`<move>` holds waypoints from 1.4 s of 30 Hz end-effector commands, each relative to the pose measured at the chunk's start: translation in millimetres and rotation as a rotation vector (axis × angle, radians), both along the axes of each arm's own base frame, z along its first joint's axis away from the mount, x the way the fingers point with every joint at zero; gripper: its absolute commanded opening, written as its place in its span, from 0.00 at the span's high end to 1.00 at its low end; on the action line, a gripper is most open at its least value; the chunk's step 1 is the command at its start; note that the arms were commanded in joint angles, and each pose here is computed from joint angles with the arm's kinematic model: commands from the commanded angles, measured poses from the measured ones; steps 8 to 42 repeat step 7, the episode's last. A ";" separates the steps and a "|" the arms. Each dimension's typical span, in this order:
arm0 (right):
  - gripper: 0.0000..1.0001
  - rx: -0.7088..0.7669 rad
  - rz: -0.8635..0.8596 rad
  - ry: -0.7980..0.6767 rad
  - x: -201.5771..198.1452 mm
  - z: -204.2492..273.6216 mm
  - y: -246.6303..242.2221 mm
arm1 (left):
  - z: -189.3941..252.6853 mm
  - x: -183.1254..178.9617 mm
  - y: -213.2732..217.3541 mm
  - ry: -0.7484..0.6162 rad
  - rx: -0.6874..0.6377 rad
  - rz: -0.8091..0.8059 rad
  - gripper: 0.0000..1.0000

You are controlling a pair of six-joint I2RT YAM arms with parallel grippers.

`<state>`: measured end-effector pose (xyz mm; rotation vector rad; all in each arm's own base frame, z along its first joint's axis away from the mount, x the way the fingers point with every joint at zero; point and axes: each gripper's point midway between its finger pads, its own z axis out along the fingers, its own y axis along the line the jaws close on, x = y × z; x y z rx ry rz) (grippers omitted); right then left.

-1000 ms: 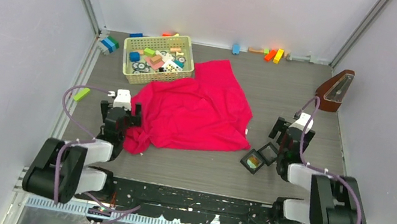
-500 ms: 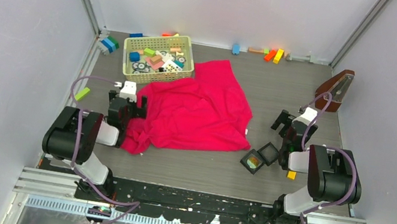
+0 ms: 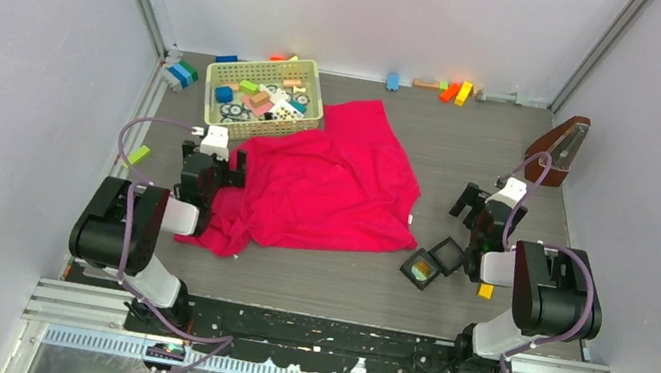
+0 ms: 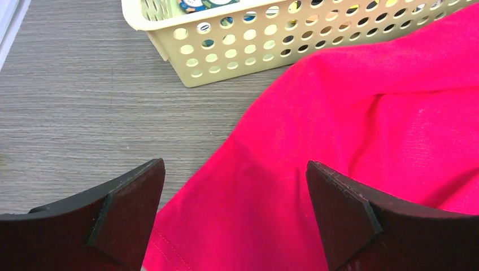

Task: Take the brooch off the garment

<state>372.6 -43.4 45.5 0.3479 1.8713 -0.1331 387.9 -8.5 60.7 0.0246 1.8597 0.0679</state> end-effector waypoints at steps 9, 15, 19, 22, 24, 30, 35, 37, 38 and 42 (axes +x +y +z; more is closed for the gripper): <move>0.00 -0.005 0.005 -0.093 15.3 25.4 0.1 | 10.8 5.2 1.1 -0.035 0.014 -0.011 0.00; 0.00 -0.005 0.005 -0.093 15.3 25.4 0.1 | 10.8 5.2 1.1 -0.035 0.014 -0.011 0.00; 0.00 -0.005 0.005 -0.093 15.3 25.4 0.1 | 10.8 5.2 1.1 -0.035 0.014 -0.011 0.00; 0.00 -0.005 0.005 -0.093 15.3 25.4 0.1 | 10.8 5.2 1.1 -0.035 0.014 -0.011 0.00; 0.00 -0.005 0.005 -0.093 15.3 25.4 0.1 | 10.8 5.2 1.1 -0.035 0.014 -0.011 0.00; 0.00 -0.005 0.005 -0.093 15.3 25.4 0.1 | 10.8 5.2 1.1 -0.035 0.014 -0.011 0.00; 0.00 -0.005 0.005 -0.093 15.3 25.4 0.1 | 10.8 5.2 1.1 -0.035 0.014 -0.011 0.00; 0.00 -0.005 0.005 -0.093 15.3 25.4 0.1 | 10.8 5.2 1.1 -0.035 0.014 -0.011 0.00; 0.00 -0.005 0.005 -0.093 15.3 25.4 0.1 | 10.8 5.2 1.1 -0.035 0.014 -0.011 0.00; 0.00 -0.005 0.005 -0.093 15.3 25.4 0.1 | 10.8 5.2 1.1 -0.035 0.014 -0.011 0.00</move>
